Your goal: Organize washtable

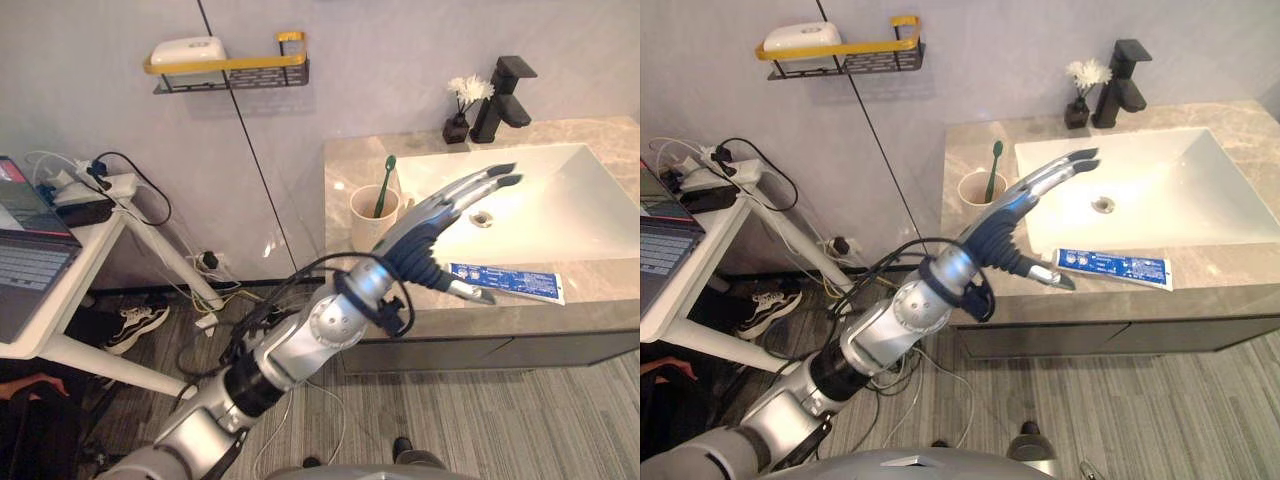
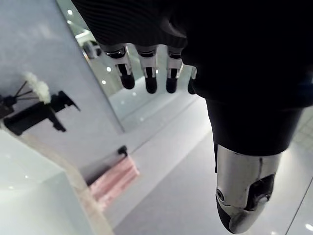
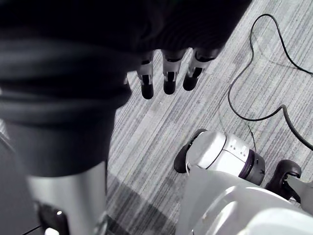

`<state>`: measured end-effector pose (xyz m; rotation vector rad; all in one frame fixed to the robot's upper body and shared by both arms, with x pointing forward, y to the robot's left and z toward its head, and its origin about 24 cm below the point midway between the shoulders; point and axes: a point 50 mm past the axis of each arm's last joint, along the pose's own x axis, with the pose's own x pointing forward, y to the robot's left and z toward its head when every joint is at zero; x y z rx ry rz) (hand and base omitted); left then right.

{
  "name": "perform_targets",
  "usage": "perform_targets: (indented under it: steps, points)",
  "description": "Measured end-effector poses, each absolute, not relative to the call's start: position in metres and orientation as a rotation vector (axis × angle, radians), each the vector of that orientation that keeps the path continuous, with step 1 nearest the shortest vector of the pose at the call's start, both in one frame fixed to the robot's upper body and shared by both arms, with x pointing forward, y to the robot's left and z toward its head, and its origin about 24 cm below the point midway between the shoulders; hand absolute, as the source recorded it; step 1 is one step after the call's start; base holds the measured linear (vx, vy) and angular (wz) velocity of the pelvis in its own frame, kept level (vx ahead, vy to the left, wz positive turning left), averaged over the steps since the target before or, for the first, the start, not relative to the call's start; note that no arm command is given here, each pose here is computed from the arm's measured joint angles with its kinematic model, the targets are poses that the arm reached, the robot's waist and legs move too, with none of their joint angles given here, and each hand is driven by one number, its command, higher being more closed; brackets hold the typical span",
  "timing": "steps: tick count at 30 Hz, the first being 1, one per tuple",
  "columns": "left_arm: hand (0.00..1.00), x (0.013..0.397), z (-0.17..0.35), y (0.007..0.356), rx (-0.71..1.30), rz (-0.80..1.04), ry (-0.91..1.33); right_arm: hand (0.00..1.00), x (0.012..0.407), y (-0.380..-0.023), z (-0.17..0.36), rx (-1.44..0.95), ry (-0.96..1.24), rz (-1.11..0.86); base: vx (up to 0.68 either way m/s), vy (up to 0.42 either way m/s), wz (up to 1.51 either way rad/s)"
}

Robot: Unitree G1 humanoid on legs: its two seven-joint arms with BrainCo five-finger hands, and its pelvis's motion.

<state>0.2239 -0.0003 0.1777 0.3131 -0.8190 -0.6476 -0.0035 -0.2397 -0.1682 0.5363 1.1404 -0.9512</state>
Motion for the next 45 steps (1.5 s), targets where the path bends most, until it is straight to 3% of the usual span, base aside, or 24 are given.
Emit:
perform_targets:
  steps: [4,9,17,25,31,35,39,45]
  points:
    - [0.0,0.224,0.154,0.038,0.176,-0.492,-0.665,0.0,-0.002,-0.235,-0.169,0.51,1.161,-0.904,0.0,0.0,0.0]
    - [0.0,0.22,0.108,0.089,0.151,-0.24,-0.434,0.0,-0.003,-0.233,-0.17,0.489,1.178,-0.877,0.0,-0.004,0.1]
    - [0.0,0.212,0.029,0.124,0.191,-0.063,-0.083,0.0,0.006,-0.225,-0.171,0.447,1.199,-0.797,0.05,0.006,0.07]
    - [0.0,0.192,-0.049,0.156,0.284,-0.021,0.314,0.0,0.015,-0.221,-0.172,0.45,1.19,-0.777,0.07,-0.004,0.01]
    - [0.0,0.184,-0.067,0.157,0.295,-0.059,0.405,0.0,0.016,-0.221,-0.172,0.465,1.184,-0.786,0.02,0.019,-0.1]
    - [0.0,0.164,-0.114,0.168,0.355,-0.078,0.67,0.0,0.021,-0.214,-0.173,0.464,1.186,-0.753,-0.01,0.019,-0.18]
    - [0.0,0.121,-0.155,0.194,0.333,0.044,1.044,0.0,0.031,-0.209,-0.173,0.452,1.182,-0.704,-0.04,-0.007,-0.19]
    - [0.0,0.105,-0.16,0.211,0.254,0.167,1.146,0.0,0.031,-0.208,-0.173,0.45,1.182,-0.688,-0.07,-0.02,0.06]
